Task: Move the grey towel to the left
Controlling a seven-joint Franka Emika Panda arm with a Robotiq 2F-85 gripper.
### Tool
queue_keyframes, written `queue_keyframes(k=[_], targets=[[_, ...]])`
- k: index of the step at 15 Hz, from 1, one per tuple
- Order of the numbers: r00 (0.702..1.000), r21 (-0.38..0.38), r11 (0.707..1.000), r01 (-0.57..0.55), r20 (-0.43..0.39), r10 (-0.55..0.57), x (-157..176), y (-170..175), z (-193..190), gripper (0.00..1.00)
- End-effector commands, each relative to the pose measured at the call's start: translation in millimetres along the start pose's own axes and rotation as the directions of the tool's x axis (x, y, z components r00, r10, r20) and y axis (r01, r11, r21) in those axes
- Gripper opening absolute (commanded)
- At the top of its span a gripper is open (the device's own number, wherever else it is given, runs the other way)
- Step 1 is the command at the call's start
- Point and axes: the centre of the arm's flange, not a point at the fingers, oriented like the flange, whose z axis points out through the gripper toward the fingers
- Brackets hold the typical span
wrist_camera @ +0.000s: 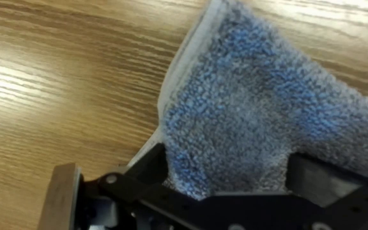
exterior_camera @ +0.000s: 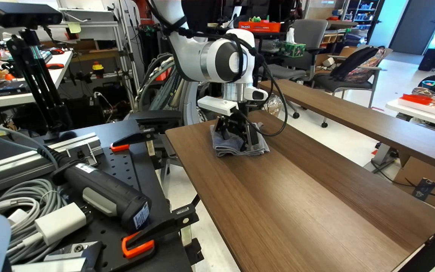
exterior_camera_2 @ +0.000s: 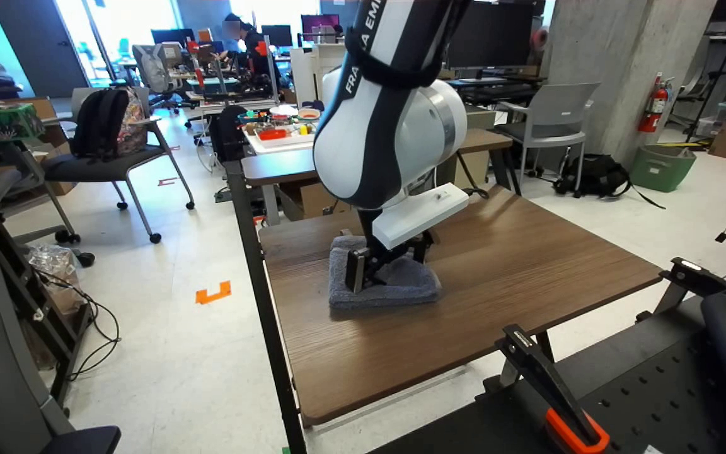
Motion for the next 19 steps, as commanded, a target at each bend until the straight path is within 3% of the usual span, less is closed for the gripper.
queue_keyframes(k=[1, 7, 12, 13, 14, 19], targets=[[1.000, -0.002, 1.000, 0.016, 0.019, -0.016, -2, -17, 2, 1.00], [0.995, 0.008, 0.995, -0.103, -0.007, 0.103, -13, -7, -48, 1.00], [0.991, 0.019, 0.992, -0.128, -0.022, 0.129, -58, 7, -113, 1.00], [0.994, -0.011, 0.994, -0.106, 0.009, 0.106, -64, 11, -117, 1.00], [0.993, 0.020, 0.993, -0.120, -0.020, 0.120, -28, 4, -90, 1.00], [0.993, 0.019, 0.993, -0.119, -0.011, 0.120, -32, 6, -91, 1.00]])
